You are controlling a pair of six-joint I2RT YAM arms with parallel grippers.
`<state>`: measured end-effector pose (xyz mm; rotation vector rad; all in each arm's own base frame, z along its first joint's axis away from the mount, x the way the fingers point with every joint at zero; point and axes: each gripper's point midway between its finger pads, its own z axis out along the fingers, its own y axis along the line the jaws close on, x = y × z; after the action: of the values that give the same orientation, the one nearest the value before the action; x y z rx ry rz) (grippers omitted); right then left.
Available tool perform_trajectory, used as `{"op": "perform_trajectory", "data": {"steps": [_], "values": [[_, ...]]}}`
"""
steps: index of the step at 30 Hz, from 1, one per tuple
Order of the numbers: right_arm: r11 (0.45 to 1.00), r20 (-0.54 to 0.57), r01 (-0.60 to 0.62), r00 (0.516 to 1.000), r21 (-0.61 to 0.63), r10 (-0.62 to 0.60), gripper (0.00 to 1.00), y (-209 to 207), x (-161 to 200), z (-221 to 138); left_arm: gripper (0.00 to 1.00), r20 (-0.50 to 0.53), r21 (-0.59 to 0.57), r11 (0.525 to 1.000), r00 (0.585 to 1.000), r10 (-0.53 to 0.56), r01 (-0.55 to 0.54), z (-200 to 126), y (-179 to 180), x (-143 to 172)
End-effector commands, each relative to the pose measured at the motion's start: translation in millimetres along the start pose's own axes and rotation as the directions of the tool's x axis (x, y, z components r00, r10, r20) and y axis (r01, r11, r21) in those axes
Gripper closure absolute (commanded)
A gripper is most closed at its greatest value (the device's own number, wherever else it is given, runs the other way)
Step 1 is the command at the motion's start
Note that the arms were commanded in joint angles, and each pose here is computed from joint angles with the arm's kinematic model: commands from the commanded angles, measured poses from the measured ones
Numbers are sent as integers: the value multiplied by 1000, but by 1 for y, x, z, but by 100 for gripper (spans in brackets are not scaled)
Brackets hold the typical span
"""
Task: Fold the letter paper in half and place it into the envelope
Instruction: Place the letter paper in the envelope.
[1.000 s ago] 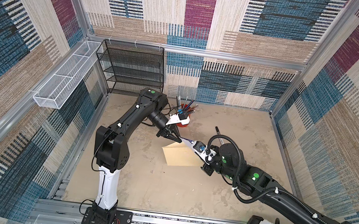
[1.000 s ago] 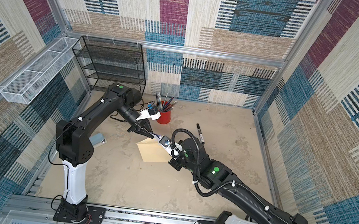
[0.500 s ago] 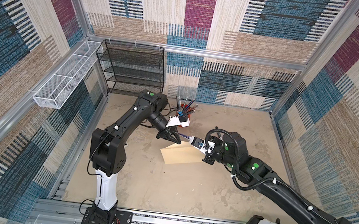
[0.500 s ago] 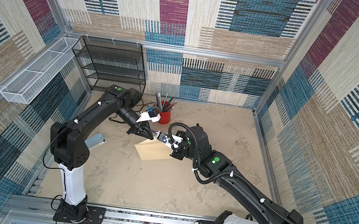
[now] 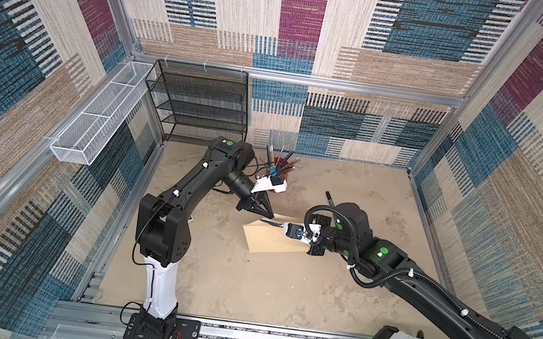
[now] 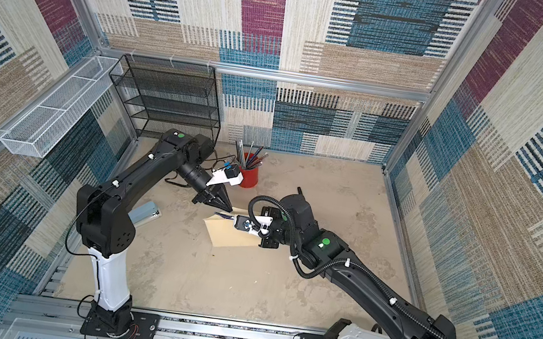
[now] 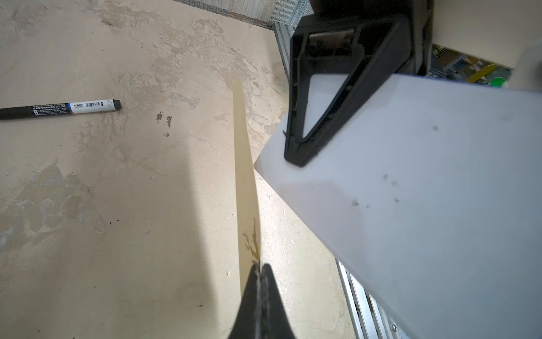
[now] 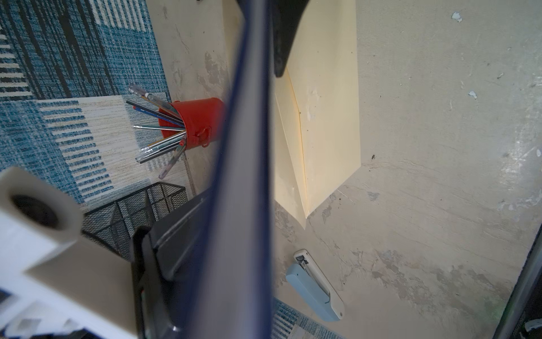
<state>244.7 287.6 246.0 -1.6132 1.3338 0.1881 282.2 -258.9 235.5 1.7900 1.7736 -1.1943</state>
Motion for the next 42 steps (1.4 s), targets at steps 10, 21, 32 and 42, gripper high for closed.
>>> {"op": "perform_trajectory", "data": {"steps": [10,21,32,42], "values": [[998,-56,39,998,39,-37,100,-11,16,16,100,6,-5,1000,1000,4,-4,-4,-10,-5],[998,-81,31,996,49,-27,100,-18,19,20,100,-2,-2,1000,1000,7,-7,-2,-13,-4],[996,-144,53,989,73,-42,100,-33,22,22,100,-9,9,1000,1000,11,-11,1,-15,-4],[996,-199,68,978,52,-56,100,-27,34,24,100,-9,26,999,999,42,-42,-1,-18,-8]]}}
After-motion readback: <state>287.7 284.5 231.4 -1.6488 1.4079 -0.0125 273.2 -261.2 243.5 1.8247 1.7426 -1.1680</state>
